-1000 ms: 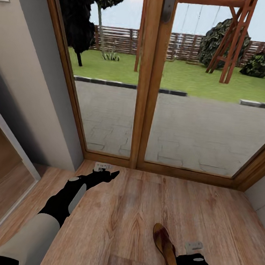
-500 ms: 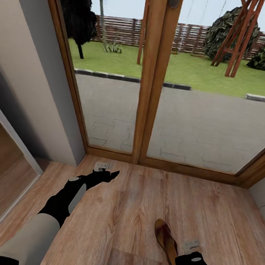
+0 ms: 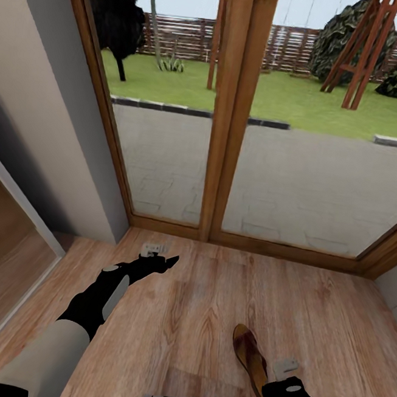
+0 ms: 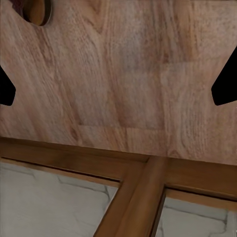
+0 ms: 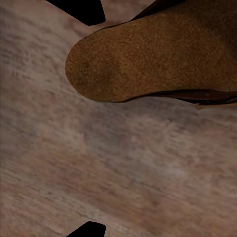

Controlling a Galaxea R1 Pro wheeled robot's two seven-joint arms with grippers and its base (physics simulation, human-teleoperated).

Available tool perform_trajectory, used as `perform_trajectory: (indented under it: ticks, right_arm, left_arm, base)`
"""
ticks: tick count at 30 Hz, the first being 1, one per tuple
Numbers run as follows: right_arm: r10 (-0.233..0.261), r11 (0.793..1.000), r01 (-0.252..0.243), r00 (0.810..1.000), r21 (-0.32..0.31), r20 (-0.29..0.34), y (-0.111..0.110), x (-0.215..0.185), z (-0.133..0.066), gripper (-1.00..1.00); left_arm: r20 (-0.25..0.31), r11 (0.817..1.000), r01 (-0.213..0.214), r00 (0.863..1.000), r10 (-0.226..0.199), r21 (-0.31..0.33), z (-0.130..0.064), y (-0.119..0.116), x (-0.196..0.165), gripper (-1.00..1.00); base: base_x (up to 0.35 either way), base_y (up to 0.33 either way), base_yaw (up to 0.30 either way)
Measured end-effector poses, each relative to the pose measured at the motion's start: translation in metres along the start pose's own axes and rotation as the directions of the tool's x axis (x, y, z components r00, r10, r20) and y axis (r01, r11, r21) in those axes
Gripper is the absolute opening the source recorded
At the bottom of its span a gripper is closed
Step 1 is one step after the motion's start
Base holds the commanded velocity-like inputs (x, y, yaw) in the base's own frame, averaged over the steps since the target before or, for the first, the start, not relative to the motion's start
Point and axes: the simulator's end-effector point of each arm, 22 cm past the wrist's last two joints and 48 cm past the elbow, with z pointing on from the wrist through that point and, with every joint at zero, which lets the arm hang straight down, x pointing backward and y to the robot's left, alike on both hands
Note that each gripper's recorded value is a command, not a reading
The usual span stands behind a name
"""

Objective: Pick up the two gym shoes and the two sandals from the corridor floor and place them onto the hallstand (shoe rack) in the corridor, making sure they are on the rack and not on the floor. Arrange them so the two gym shoes are next to each other and the two sandals are next to each other.

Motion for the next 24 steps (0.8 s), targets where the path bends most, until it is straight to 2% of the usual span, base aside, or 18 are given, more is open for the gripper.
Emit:
perform_trajectory:
  ticks: [24]
  right_arm:
    - [-0.002,1.000,0.002,1.000,0.006,-0.004,-0.0007,0.0013,0.0006,1.00]
  left_arm:
    - [-0.003,1.000,0.001,1.000,-0.001,0.000,0.0007,0.0005,0.0017,1.00]
  base:
    - [0.000,0.000,0.003]
